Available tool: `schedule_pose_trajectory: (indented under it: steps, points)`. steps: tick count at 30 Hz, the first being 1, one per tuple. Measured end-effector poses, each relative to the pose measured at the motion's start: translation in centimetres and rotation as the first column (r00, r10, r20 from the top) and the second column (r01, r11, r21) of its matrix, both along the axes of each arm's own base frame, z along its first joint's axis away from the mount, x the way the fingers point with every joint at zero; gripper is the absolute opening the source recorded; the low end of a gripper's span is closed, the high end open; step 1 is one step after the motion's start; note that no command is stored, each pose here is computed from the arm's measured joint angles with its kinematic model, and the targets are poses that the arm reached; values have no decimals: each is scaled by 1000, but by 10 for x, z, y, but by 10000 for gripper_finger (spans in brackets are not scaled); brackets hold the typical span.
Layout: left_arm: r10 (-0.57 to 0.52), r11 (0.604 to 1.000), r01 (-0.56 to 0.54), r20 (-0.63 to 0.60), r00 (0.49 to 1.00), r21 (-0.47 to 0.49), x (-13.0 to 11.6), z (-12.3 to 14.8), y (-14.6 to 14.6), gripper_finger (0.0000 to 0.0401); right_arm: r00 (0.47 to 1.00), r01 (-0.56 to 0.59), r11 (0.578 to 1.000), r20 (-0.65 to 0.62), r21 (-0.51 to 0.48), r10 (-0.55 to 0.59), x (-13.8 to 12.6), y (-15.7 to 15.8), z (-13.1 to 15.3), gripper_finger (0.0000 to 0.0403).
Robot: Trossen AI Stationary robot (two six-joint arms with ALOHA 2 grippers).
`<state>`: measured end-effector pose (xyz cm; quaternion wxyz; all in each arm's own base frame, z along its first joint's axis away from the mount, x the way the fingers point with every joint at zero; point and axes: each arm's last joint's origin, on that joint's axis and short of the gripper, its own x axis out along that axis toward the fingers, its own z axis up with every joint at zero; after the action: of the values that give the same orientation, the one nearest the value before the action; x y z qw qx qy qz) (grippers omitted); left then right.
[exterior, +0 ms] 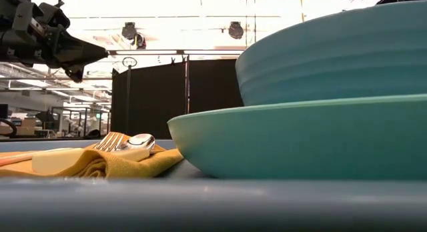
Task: Set up tray
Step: Return to Home Position
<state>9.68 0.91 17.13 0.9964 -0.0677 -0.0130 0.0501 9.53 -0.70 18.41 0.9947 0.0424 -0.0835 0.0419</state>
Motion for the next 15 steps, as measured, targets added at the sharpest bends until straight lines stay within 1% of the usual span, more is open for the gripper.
schedule_pose_trajectory:
  steps: [15]
  points:
    - [-1, 1000, 1, 7, 1000, 1, 0, 1, 0, 47, 1000, 0, 1000, 0, 0, 0, 0, 0, 0, 100]
